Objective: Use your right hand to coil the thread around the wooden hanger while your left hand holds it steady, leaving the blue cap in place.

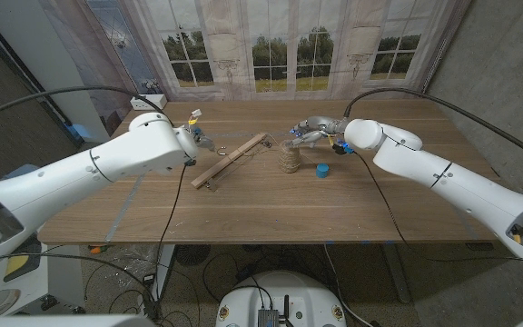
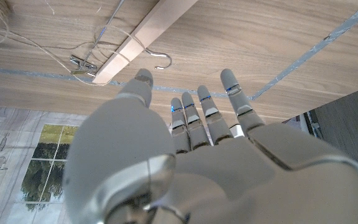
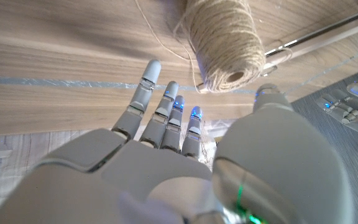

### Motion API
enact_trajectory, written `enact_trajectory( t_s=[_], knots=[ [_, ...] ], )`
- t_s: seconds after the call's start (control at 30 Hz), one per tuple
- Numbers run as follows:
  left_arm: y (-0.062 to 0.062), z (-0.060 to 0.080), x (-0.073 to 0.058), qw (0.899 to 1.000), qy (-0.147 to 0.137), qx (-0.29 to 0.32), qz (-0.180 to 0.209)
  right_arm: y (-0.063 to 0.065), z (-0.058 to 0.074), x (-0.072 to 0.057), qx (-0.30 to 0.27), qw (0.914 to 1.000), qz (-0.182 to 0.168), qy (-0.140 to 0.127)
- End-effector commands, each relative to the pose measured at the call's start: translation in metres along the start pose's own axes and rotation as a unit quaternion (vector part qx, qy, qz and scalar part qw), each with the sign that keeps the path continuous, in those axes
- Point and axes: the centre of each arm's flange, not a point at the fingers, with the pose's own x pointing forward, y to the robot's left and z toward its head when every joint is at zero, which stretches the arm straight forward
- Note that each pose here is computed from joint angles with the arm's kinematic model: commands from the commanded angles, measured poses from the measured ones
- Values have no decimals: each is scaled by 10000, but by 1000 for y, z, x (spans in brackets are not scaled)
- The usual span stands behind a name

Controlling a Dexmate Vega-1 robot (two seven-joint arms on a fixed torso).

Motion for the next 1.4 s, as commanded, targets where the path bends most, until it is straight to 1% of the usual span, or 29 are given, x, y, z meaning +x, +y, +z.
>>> enact_trajectory(
  t_s=[0.03, 0.1, 0.2, 0.27, 0.3, 0.33, 0.37, 0.4, 0.53, 0.6, 0.7, 0.8, 0.83, 0.9, 1.0, 1.07, 1.1, 1.17, 1.2, 1.3, 1.4],
  knots=[
    [3, -16, -11, 9931, -733, -479, 783, 2, 7, -15, 565, 9819, -1537, -953],
    [4, -20, -11, 9896, -958, -637, 858, 4, 5, -15, 740, 9780, -1644, -1046],
    [6, -25, -9, 9851, -1313, -728, 844, 7, 3, -16, 965, 9718, -1811, -1165],
    [7, -29, -9, 9815, -1516, -791, 859, 10, 1, -16, 1223, 9662, -1868, -1284],
    [9, -33, -7, 9773, -1736, -856, 861, 12, -2, -16, 1519, 9590, -1903, -1448],
    [9, -33, -7, 9767, -1768, -865, 859, 12, -2, -16, 1528, 9585, -1906, -1472],
    [9, -35, -6, 9747, -1845, -905, 882, 14, -4, -16, 1672, 9541, -1935, -1557],
    [11, -40, -3, 9686, -2080, -1029, 893, 15, -6, -16, 1936, 9462, -1977, -1678],
    [15, -51, 4, 9547, -2518, -1320, 881, 17, -8, -18, 2389, 9274, -2158, -1906],
    [17, -56, 9, 9489, -2671, -1466, 817, 19, -8, -19, 2607, 9172, -2234, -2023],
    [20, -63, 19, 9399, -2920, -1612, 729, 21, -7, -20, 2908, 9030, -2342, -2125],
    [23, -69, 29, 9318, -3125, -1766, 542, 23, -6, -20, 3154, 8910, -2403, -2212],
    [24, -72, 32, 9287, -3197, -1825, 453, 24, -5, -20, 3188, 8886, -2421, -2239],
    [26, -76, 38, 9244, -3303, -1885, 308, 25, -3, -20, 3279, 8812, -2526, -2286],
    [30, -80, 45, 9225, -3392, -1824, 262, 26, 2, -21, 3221, 8767, -2743, -2290],
    [32, -83, 50, 9178, -3475, -1913, 200, 24, 3, -22, 3252, 8705, -2898, -2292],
    [33, -84, 53, 9152, -3521, -1954, 169, 23, 3, -23, 3209, 8683, -3030, -2265],
    [35, -85, 57, 9109, -3602, -2010, 129, 21, 2, -26, 3225, 8564, -3407, -2157],
    [36, -85, 59, 9097, -3620, -2033, 103, 19, 2, -28, 3215, 8527, -3534, -2114],
    [37, -84, 61, 9110, -3581, -2041, 144, 17, 6, -32, 3079, 8486, -3782, -2052],
    [37, -83, 63, 9107, -3564, -2083, 126, 20, 12, -32, 3046, 8460, -3826, -2123]
  ],
)
